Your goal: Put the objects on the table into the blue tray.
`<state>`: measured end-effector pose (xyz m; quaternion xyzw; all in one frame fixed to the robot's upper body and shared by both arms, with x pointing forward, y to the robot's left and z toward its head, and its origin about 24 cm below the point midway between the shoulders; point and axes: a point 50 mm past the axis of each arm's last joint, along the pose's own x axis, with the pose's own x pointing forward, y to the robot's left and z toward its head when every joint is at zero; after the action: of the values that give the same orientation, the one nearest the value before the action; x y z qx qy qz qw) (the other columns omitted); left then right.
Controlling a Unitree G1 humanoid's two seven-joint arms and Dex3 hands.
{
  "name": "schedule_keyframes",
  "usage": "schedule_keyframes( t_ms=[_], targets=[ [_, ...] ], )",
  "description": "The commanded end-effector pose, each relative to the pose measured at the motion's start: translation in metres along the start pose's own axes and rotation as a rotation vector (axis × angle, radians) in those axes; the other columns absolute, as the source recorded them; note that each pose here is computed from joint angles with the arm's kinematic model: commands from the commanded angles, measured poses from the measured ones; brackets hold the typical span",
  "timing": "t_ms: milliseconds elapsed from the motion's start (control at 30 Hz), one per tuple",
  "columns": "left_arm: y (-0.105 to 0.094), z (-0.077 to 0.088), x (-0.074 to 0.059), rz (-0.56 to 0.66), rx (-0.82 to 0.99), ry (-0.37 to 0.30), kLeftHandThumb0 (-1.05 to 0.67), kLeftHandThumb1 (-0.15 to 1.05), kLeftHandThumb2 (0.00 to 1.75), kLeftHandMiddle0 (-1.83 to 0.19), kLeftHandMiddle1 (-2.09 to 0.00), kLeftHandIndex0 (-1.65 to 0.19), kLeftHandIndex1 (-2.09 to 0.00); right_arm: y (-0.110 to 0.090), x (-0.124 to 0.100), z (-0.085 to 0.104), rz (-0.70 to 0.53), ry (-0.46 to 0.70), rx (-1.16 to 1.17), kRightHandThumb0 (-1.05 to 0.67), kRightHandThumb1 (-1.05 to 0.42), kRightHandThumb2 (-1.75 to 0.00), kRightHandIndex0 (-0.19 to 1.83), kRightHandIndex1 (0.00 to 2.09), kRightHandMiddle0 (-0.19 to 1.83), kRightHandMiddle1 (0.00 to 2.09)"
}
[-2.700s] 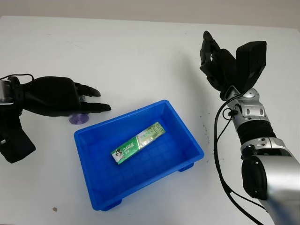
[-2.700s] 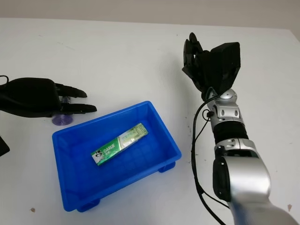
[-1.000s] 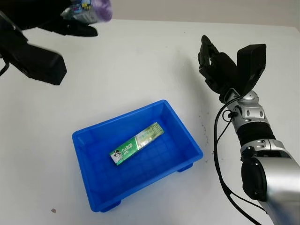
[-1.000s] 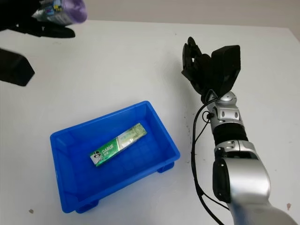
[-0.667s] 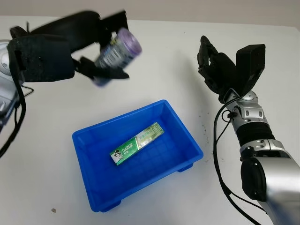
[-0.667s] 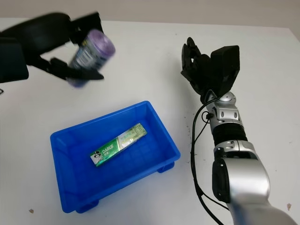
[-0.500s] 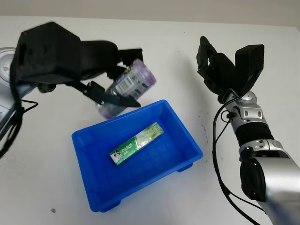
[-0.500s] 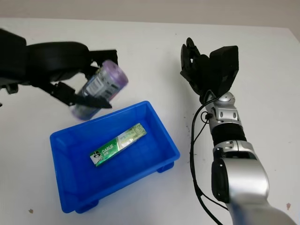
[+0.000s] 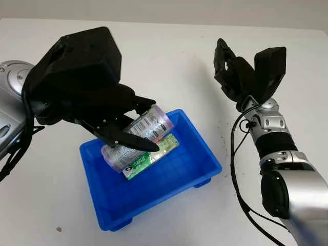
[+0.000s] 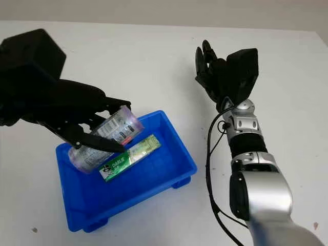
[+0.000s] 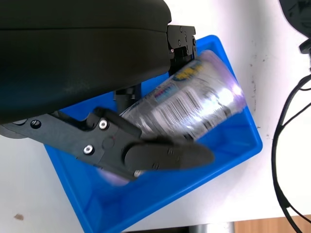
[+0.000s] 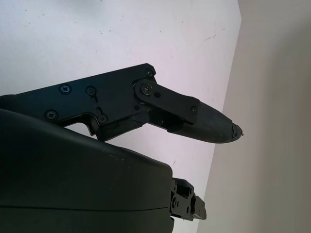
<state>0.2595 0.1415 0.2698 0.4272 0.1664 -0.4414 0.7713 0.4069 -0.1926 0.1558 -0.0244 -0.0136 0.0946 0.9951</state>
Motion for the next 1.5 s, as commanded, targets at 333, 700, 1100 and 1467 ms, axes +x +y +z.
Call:
schedule_keyframes(
  t_ms=[333,700,1100,1467],
  targets=[
    [0.008,0.006,-0.001,0.103,-0.023,-0.091,-0.71,1.05,0.34,0.15,-0.05,0.16,-0.02,0.0,0.0,0.005,0.001,-0.012,-0.014,-0.71,-1.05,-0.76,-0.19,0.0,-0.19,0.0],
    [0.045,0.0,-0.021,0.587,-0.259,-0.527,-0.46,1.05,0.26,-0.05,-1.4,0.01,-1.43,0.001,0.002,0.007,0.0,-0.015,0.002,-0.73,-1.05,-0.74,-0.19,0.0,-0.19,0.0],
    [0.068,-0.099,-0.019,1.224,-0.719,-0.734,-0.47,1.05,0.29,0.02,-2.0,0.12,-1.94,-0.003,0.0,0.009,0.004,-0.027,0.002,-0.74,-1.05,-0.73,-0.19,0.0,-0.19,0.0],
    [0.065,-0.167,0.015,1.201,-0.788,-0.472,-0.63,1.05,0.48,0.01,-0.02,0.03,-0.07,-0.007,-0.003,0.011,-0.009,-0.038,0.005,-0.72,-1.05,-0.77,-0.19,0.0,-0.19,0.0]
  ],
)
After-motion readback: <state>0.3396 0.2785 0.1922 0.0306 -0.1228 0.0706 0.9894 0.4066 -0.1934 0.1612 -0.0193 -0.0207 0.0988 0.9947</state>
